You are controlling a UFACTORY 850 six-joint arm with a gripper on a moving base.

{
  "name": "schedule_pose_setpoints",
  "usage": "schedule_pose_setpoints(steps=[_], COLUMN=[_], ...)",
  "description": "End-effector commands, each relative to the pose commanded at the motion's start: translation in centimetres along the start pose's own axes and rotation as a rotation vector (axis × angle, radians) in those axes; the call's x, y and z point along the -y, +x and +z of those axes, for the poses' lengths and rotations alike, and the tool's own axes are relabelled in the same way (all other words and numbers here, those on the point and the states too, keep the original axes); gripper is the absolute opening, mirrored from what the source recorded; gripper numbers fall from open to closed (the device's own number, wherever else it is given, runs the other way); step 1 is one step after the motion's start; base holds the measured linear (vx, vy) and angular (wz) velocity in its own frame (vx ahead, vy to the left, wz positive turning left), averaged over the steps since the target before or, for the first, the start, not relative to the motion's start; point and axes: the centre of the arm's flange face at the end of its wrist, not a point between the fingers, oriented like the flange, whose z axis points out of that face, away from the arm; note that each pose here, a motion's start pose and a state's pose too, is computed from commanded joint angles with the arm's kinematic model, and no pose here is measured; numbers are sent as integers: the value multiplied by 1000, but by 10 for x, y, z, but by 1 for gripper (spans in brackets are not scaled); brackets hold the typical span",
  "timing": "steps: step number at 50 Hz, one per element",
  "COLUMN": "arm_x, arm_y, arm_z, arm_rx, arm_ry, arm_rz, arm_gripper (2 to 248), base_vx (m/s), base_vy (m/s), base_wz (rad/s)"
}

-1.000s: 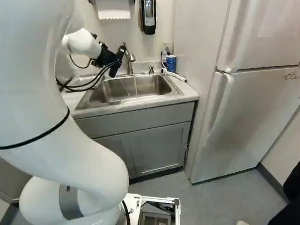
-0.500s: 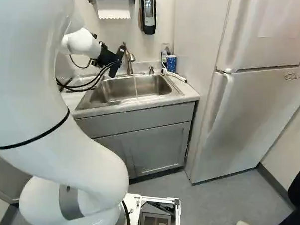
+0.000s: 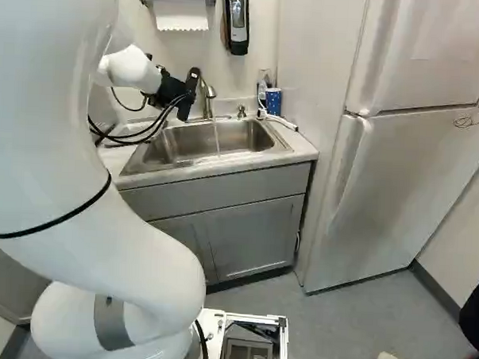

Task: Rinse the cup and place it in the tray

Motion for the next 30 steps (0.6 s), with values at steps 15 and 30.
schedule_pose_setpoints(steps=[15, 30], arm_x=[0, 0], arm_y=[0, 0], arm_z=[0, 0], arm_rx=[0, 0], arm_ry=[0, 0], arm_rz=[-158, -315], arm_gripper=[124, 124], base_vx=[0, 0], base_vy=[0, 0], base_wz=[0, 0])
